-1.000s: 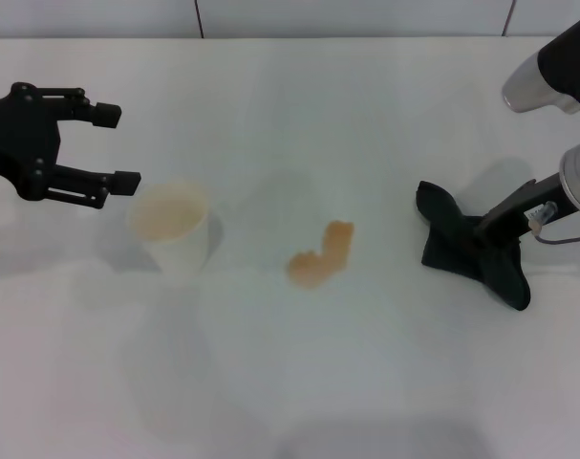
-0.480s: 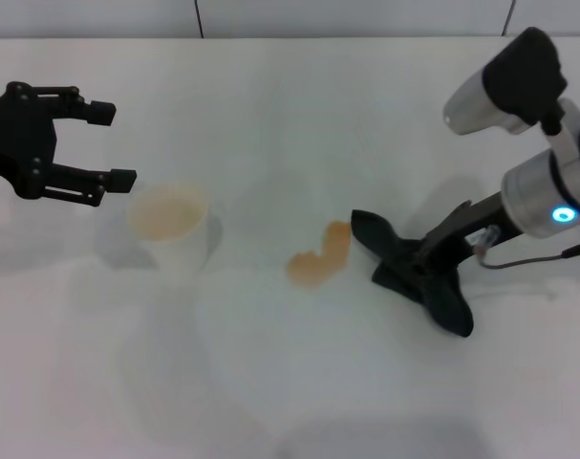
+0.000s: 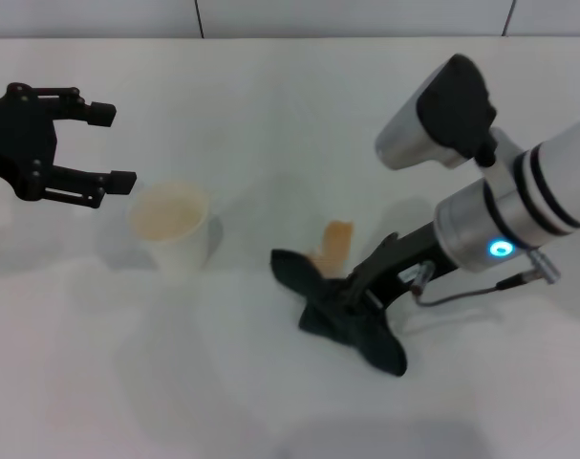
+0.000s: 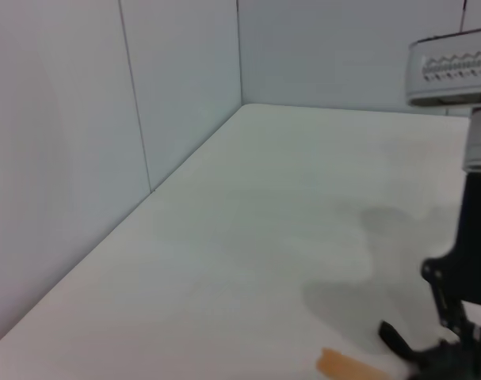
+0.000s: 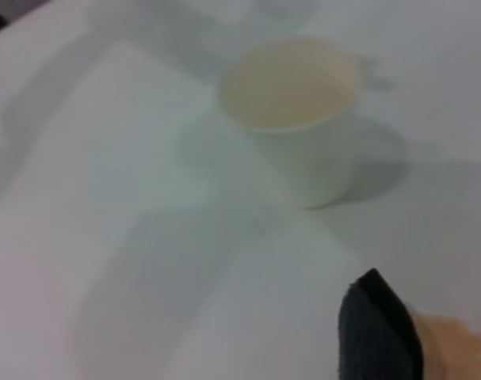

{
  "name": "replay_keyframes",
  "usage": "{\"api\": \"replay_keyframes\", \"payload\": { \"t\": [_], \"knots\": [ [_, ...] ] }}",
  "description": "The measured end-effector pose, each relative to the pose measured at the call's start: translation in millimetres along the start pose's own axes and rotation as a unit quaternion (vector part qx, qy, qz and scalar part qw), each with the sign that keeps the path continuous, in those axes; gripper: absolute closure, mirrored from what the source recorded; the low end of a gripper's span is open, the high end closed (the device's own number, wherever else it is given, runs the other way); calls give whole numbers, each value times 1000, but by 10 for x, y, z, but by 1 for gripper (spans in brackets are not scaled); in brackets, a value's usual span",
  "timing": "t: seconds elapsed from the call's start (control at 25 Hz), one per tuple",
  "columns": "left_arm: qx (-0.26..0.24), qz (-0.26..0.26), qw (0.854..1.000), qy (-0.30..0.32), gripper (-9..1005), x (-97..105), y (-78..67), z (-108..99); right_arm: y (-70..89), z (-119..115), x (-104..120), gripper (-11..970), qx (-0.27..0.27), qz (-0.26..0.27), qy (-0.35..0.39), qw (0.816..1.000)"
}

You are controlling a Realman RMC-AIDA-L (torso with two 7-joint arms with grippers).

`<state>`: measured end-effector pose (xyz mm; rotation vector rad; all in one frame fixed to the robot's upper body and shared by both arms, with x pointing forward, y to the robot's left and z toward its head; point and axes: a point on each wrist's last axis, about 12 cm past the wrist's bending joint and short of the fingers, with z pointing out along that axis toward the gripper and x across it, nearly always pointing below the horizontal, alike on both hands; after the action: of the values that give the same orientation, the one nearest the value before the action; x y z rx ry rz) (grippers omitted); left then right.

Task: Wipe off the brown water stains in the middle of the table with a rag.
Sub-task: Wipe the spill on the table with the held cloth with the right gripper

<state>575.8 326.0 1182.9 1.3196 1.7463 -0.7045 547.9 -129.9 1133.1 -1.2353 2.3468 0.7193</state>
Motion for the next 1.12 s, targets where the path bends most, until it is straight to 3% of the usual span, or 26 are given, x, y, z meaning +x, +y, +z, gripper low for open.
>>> {"api": "replay_keyframes", "payload": {
  "t": [0.36, 0.64, 1.12],
  "knots": [
    [2, 1, 1000, -1, 113, -1, -7, 11, 138, 129, -102, 881, -25, -14, -6, 1000],
    [3, 0, 1000, -7, 113, -11, -20, 44, -7, 221, -142, 882, -2, -4, 4, 1000],
    [0, -3, 1000, -10, 113, -12, -36, 86, -291, 179, -177, 883, 65, -6, -11, 998]
  ]
}}
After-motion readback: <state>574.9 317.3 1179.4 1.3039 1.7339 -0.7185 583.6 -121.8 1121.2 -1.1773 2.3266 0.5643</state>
